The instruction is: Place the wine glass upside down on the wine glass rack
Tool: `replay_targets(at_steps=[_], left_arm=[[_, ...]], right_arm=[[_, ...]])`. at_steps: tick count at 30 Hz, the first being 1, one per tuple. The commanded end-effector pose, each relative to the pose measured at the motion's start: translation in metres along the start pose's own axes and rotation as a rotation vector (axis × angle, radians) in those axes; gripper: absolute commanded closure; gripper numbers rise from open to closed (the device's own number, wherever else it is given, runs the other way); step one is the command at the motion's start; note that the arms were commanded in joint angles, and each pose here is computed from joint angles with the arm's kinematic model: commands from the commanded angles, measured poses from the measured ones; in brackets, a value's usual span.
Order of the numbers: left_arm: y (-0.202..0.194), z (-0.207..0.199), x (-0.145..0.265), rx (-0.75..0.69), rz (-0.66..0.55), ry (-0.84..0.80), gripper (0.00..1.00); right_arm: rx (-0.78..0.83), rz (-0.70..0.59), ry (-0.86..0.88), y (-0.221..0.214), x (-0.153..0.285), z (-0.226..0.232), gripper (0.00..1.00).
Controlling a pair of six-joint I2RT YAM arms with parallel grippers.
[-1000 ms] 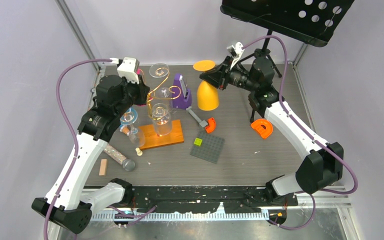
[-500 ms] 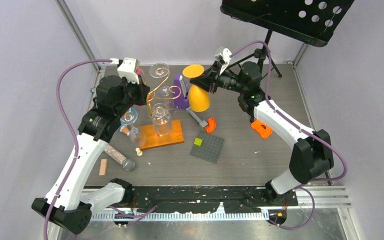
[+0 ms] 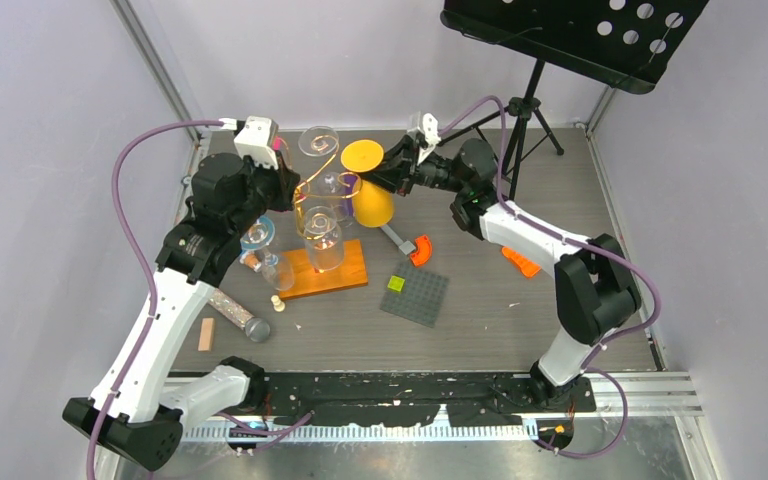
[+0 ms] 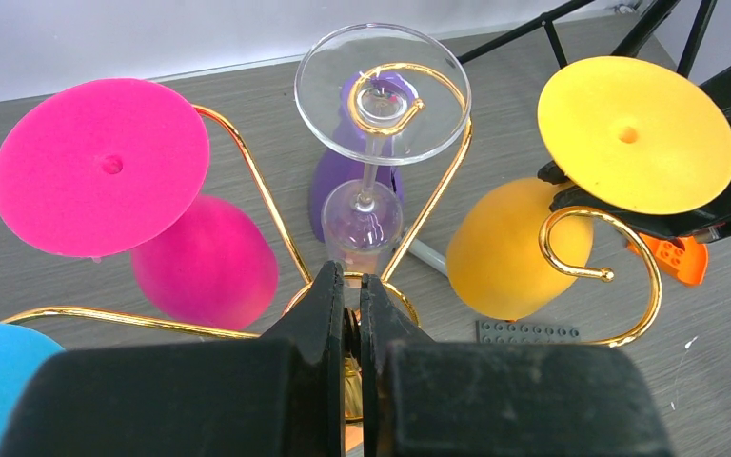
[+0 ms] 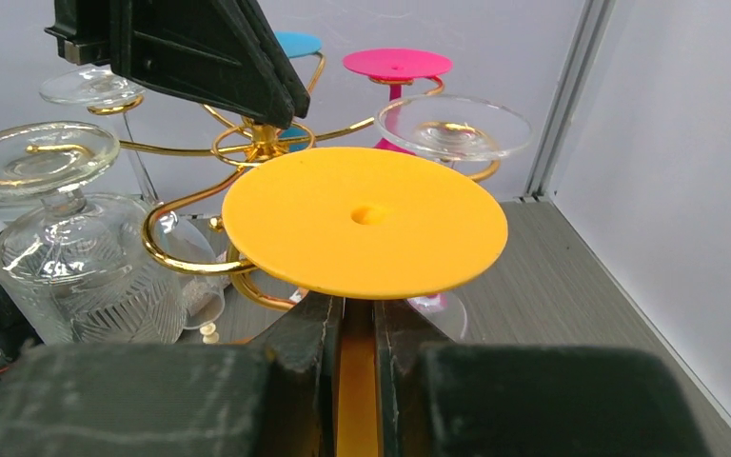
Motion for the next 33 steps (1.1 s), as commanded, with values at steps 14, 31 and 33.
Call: replay_targets(at_steps=[14, 31, 33], left_arm=[[-0.007, -0.005, -0.002, 0.009, 0.014, -0.038, 1.00], [-0.009, -0.004, -0.002, 0.009, 0.017, -0.033, 1.00], [-0.009, -0.004, -0.002, 0.009, 0.018, -0.031, 1.00]], right_arm=[[0.071, -0.120, 0.145, 0.007, -0.027, 0.018, 0.95], [0.034, -0.152, 0.380, 0.006, -0.041, 0.046, 0.95], [0.024, -0.146, 0.417, 0.006, -0.043, 0.049, 0.95]])
Point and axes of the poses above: each gripper's point midway between its finger pads, its own x axis back along the fingers, its own z axis along the line the jaws close on, y = z × x, the point moved 6 cm from there along x, back along the fingers, and after that the axes turned 2 degrees about -x, right-handed, at the moved point
